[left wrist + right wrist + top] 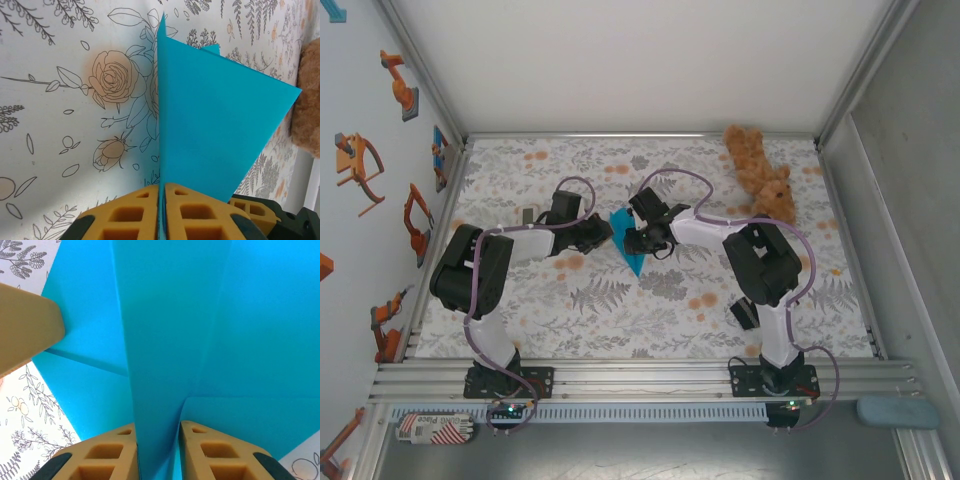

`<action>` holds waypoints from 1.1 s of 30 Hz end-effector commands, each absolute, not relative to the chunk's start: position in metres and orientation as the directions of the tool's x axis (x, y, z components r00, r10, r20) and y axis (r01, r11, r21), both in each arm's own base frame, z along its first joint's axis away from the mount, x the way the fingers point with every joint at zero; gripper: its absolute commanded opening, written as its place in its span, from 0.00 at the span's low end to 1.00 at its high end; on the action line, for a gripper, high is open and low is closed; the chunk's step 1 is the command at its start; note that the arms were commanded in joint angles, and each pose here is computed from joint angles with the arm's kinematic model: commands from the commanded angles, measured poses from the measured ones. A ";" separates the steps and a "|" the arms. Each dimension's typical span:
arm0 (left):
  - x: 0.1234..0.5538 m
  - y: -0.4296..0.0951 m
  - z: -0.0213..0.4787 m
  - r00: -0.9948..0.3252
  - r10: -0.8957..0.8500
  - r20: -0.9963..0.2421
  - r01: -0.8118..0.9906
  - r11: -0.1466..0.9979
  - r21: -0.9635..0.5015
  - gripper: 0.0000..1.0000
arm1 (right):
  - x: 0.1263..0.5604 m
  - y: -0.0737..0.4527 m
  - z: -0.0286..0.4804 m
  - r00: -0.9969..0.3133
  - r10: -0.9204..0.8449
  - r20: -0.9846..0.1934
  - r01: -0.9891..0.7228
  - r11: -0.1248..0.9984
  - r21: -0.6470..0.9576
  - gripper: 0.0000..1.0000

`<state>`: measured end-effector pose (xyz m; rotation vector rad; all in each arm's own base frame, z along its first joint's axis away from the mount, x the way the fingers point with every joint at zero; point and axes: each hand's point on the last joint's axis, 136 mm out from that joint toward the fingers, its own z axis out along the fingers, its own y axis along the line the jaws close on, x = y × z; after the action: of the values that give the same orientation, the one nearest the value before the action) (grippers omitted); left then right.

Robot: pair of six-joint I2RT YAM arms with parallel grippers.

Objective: Fold a paper plane with a square sheet of paper (pick it up from the middle)
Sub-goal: Move the paper plane to the top-center of the table.

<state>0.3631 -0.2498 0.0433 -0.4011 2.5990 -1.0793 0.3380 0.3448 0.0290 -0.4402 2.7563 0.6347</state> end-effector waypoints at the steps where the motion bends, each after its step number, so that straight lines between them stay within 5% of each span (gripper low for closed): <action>1: 0.363 -0.253 0.051 -0.918 -0.358 -0.172 -0.128 0.676 -0.726 0.14 | 0.336 0.345 0.028 -0.918 -0.224 -0.327 -0.341 0.867 0.363 0.22; 7: 0.366 -0.236 0.070 -0.893 -0.385 -0.234 -0.126 0.712 -0.691 0.30 | 0.346 0.333 0.037 -0.908 -0.213 -0.360 -0.333 0.890 0.313 0.13; 18: 0.344 -0.139 0.094 -0.793 -0.423 -0.438 -0.280 0.892 -0.354 0.92 | 0.392 0.283 0.051 -0.887 -0.201 -0.416 -0.281 0.949 0.141 0.08; 22: 0.338 -0.124 0.101 -0.779 -0.412 -0.472 -0.295 0.906 -0.304 1.00 | 0.407 0.275 0.048 -0.891 -0.196 -0.408 -0.263 0.958 0.115 0.09; 33: 0.337 -0.131 0.092 -0.798 -0.406 -0.444 -0.286 0.905 -0.314 0.96 | 0.437 0.270 0.033 -0.912 -0.161 -0.377 -0.225 0.966 0.130 0.11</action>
<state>0.3404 -0.1334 0.0982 -0.5159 2.5191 -0.3428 0.4352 0.2748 0.0357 -0.2733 2.7229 0.2712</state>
